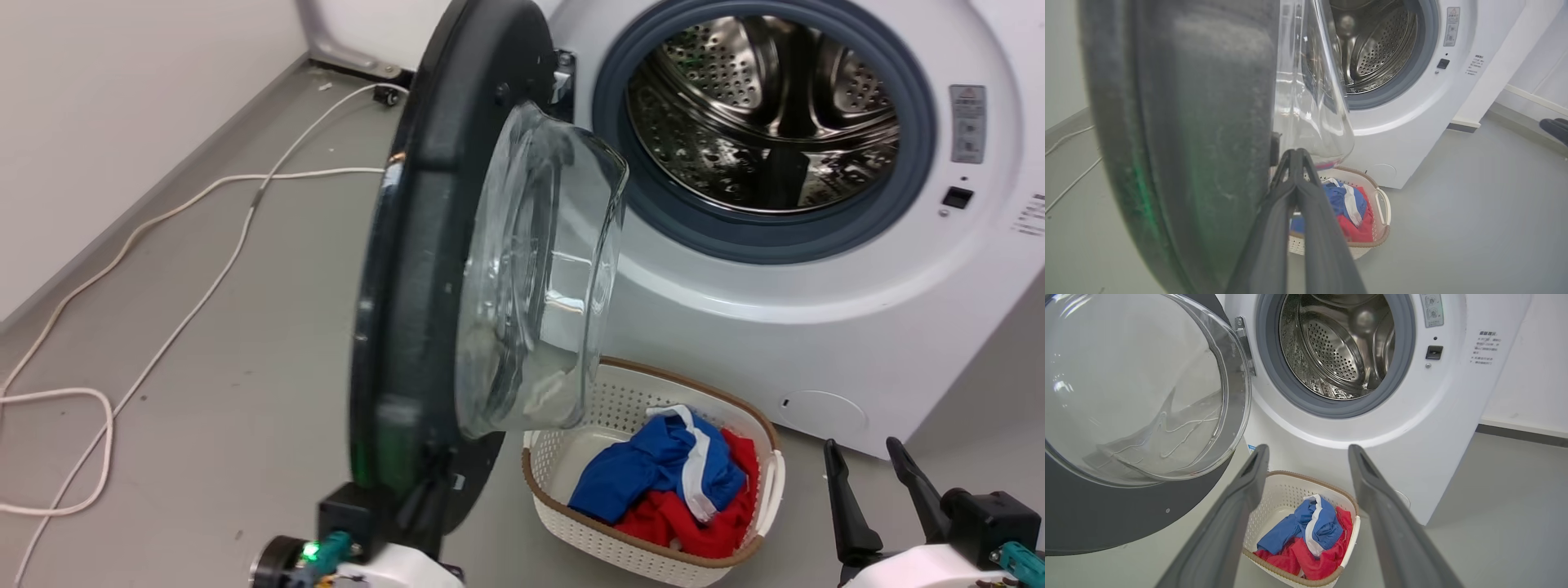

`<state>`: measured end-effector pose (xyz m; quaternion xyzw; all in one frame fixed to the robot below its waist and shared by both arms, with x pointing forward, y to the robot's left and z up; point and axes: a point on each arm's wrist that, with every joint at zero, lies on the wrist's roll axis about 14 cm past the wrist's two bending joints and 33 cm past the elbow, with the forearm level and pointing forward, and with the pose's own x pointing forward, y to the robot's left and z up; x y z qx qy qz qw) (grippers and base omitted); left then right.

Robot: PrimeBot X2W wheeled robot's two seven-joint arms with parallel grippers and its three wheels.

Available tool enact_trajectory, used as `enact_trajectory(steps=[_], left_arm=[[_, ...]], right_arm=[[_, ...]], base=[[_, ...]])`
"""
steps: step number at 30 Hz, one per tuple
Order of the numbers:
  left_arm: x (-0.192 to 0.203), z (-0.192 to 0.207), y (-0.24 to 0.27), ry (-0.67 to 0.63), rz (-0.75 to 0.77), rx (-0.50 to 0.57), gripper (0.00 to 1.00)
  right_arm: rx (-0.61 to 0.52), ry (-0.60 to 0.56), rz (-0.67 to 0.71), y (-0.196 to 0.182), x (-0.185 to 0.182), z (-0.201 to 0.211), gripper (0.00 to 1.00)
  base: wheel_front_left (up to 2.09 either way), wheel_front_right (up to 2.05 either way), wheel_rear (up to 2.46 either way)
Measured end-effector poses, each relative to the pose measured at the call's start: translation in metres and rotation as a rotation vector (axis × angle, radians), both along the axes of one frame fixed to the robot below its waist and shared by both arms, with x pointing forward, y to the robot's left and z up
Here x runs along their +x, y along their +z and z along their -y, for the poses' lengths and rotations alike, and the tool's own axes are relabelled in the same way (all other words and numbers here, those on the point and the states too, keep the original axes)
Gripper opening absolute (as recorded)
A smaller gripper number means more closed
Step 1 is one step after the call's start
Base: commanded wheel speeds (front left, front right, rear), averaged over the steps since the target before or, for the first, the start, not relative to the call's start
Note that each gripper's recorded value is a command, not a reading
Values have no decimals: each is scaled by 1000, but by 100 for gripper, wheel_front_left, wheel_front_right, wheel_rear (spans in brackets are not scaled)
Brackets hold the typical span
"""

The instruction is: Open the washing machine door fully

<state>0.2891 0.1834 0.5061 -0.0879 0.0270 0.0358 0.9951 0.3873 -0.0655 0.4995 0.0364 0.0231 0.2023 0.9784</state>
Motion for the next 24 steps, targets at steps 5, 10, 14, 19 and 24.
enact_trajectory(steps=[5, 10, 14, 19, 24], left_arm=[[-9, -43, -6, 129, -12, 5, 0], [-13, -86, -8, 223, -10, 31, 0], [-9, -120, -3, 284, 6, 73, 0], [-3, -152, -2, 334, 0, 100, 0], [12, -184, 15, 383, 42, 108, 0]], right_arm=[[1, 30, -3, -1, 5, -11, 100], [2, 40, -10, -3, 7, -15, 100], [-2, 30, -18, -5, 9, -12, 100], [-9, 4, -34, -10, 10, -3, 100], [-20, -10, -46, -14, 12, 3, 100]], base=[[0, 0, 0], [0, 0, 0], [0, 0, 0], [0, 0, 0], [0, 0, 0]])
